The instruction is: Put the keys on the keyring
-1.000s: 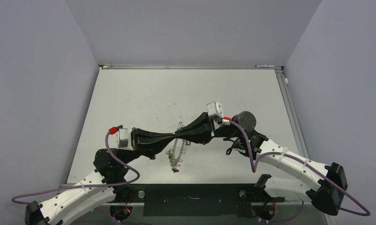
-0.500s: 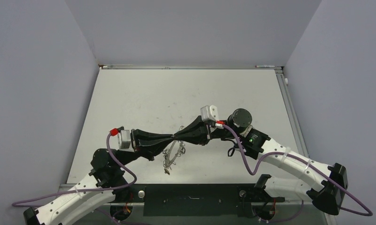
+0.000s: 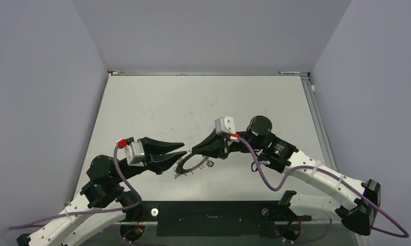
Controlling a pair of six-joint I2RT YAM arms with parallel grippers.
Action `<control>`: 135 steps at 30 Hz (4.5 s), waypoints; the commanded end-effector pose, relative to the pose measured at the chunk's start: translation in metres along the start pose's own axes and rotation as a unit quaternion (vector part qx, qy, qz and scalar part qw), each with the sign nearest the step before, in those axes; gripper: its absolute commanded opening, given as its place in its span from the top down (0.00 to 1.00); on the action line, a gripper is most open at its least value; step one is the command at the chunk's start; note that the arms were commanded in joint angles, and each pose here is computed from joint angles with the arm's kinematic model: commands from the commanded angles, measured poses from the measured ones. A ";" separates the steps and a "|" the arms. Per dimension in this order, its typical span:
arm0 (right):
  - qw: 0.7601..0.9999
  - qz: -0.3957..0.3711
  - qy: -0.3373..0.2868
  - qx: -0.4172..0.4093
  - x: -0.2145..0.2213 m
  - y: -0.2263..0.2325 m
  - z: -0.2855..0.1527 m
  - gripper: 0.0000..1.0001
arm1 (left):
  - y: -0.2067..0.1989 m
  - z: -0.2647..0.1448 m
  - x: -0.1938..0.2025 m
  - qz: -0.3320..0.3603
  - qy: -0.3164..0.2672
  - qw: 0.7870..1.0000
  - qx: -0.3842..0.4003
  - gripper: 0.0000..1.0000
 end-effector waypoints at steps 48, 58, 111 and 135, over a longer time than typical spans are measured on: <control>0.997 -0.055 -0.037 -0.036 -0.039 0.001 0.000 0.95 | 0.008 0.018 0.012 0.069 0.163 0.983 0.047 1.00; 0.997 -0.062 -0.035 0.023 -0.049 -0.009 -0.006 0.46 | 0.010 0.018 0.006 0.051 0.066 0.996 0.024 1.00; 0.719 0.387 0.287 0.501 0.227 -0.142 -0.131 0.55 | 0.020 -0.014 0.016 0.019 -0.005 0.996 -0.081 1.00; 0.843 0.447 0.203 0.220 0.211 0.033 0.067 0.46 | 0.081 -0.069 0.055 -0.063 0.099 0.872 -0.474 0.20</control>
Point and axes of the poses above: each gripper's point midway between its finger pads, its own z axis out along the fingers, its own y axis along the line the jaws close on, x = y × z, the point moved 7 cm from there along -z, back along the fingers, and after that the axes turned 5 degrees about -z, right-handed, at the moved point
